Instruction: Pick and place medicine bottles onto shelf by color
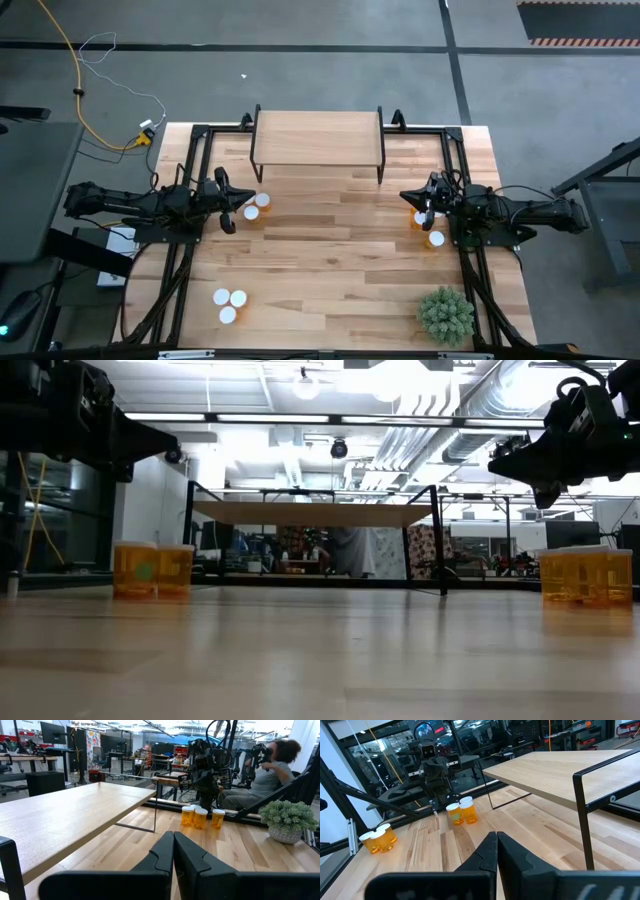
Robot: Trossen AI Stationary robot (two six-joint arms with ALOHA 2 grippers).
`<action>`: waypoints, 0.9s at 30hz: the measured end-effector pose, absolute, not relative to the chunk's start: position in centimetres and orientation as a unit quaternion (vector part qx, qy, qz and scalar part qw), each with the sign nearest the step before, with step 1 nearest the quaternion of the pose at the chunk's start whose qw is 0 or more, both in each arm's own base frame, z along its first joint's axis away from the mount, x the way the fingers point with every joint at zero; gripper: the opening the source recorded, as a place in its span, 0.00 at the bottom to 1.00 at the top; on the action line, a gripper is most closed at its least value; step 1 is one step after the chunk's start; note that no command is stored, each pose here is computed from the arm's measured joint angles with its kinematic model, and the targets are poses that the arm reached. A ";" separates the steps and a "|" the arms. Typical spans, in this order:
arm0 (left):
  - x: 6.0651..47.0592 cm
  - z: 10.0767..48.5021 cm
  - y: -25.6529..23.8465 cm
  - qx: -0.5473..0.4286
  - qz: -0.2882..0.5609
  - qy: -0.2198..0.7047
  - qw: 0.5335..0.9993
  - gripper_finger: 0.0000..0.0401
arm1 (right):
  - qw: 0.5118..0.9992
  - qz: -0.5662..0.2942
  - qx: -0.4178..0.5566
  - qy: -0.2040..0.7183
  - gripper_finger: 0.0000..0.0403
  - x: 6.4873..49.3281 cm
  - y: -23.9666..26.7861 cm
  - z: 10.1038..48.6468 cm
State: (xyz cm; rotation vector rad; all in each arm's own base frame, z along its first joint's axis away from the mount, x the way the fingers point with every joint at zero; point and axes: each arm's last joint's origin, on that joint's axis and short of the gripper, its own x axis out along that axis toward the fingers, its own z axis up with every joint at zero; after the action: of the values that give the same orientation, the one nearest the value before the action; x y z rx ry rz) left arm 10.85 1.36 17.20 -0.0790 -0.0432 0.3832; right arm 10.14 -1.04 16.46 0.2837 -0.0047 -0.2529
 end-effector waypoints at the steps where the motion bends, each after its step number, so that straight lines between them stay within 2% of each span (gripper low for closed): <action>1: 10.8 17.2 1.4 -0.039 0.190 -0.022 0.981 0.00 | 0.982 -0.126 0.141 -0.002 0.00 10.1 -1.0 16.5; 17: 10.8 17.2 1.4 -0.040 0.190 -0.022 0.981 0.00 | 0.982 -0.126 0.141 -0.002 0.00 10.1 -1.0 16.5; 27: 10.8 17.3 1.4 -0.084 0.189 -0.035 0.978 0.00 | 0.982 -0.126 0.141 -0.002 0.00 10.1 -1.0 16.5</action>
State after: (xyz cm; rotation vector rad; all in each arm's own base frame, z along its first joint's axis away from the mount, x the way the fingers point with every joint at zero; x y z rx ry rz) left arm 10.84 1.35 17.30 -0.1691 -0.0701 0.3801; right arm 10.15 -1.04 16.45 0.2839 -0.0046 -0.2530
